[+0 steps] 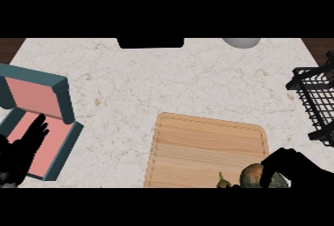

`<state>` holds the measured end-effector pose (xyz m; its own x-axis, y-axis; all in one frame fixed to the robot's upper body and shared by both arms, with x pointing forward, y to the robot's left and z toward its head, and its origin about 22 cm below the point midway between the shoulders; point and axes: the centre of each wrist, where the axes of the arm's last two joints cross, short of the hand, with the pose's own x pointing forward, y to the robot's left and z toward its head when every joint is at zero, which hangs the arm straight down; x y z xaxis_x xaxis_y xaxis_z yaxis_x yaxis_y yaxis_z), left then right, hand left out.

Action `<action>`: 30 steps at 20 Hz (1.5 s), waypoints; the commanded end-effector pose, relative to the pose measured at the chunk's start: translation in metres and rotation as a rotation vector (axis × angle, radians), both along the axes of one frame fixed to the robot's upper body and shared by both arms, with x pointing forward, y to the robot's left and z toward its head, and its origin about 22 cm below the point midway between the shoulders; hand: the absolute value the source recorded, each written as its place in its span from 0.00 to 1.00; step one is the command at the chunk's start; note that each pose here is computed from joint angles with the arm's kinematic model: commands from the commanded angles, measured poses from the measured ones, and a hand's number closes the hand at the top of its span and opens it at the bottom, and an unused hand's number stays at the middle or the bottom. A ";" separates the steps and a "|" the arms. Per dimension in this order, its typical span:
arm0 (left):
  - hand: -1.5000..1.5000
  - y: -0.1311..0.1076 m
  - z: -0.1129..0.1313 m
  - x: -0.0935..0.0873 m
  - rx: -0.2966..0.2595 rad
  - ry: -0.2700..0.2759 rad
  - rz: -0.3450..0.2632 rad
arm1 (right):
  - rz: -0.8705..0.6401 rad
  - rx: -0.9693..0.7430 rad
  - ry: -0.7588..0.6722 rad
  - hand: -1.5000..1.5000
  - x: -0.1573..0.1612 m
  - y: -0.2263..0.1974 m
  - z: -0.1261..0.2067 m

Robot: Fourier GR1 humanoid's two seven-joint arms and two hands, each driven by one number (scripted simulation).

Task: Pick the squash from the cutting board and place it in the tiered basket

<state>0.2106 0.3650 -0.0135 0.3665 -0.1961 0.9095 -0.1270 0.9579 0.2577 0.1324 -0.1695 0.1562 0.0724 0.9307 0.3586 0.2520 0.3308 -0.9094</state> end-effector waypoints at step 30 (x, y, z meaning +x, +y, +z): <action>0.50 -0.010 0.001 0.021 -0.016 0.004 -0.033 | 0.027 0.394 -0.270 1.00 0.206 -0.178 0.103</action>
